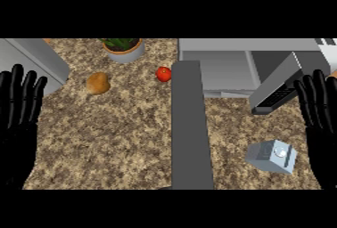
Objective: Pick up the milk, place it into the microwave and close the microwave
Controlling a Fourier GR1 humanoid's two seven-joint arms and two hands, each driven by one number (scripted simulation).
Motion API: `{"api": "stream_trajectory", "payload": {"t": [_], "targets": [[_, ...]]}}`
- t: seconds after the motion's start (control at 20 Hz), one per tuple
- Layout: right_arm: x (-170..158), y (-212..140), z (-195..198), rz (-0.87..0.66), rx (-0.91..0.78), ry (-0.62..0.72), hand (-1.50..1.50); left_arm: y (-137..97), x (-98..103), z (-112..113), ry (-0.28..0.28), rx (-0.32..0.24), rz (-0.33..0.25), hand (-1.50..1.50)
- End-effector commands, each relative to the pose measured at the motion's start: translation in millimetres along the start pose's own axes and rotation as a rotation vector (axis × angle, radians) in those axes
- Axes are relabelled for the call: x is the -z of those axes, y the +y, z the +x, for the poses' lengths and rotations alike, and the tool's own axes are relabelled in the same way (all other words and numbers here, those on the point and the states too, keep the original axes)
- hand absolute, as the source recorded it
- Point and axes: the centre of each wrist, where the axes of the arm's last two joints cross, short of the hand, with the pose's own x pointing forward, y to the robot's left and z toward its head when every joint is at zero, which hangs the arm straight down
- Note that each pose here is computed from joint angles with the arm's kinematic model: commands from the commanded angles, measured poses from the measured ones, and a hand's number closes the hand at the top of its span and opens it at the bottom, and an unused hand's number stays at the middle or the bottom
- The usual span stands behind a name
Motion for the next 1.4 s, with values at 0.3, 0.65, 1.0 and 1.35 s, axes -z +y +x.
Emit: {"api": "stream_trajectory", "payload": {"t": [0.3,0.65,1.0,1.35], "targets": [[-21,16,38,-0.176,-0.028,0.016,-1.50,10,2,-41,0.145,-0.107,0.046,-1.50],[-45,39,62,-0.202,-0.044,0.040,-1.50,42,-33,-31,0.154,-0.111,0.030,-1.50],[-58,42,61,-0.290,-0.123,0.107,-1.50,44,-47,-13,0.155,-0.115,0.014,-1.50],[-76,40,23,-0.282,-0.127,0.192,-1.50,80,-64,-4,0.150,-0.139,0.002,-1.50]]}}
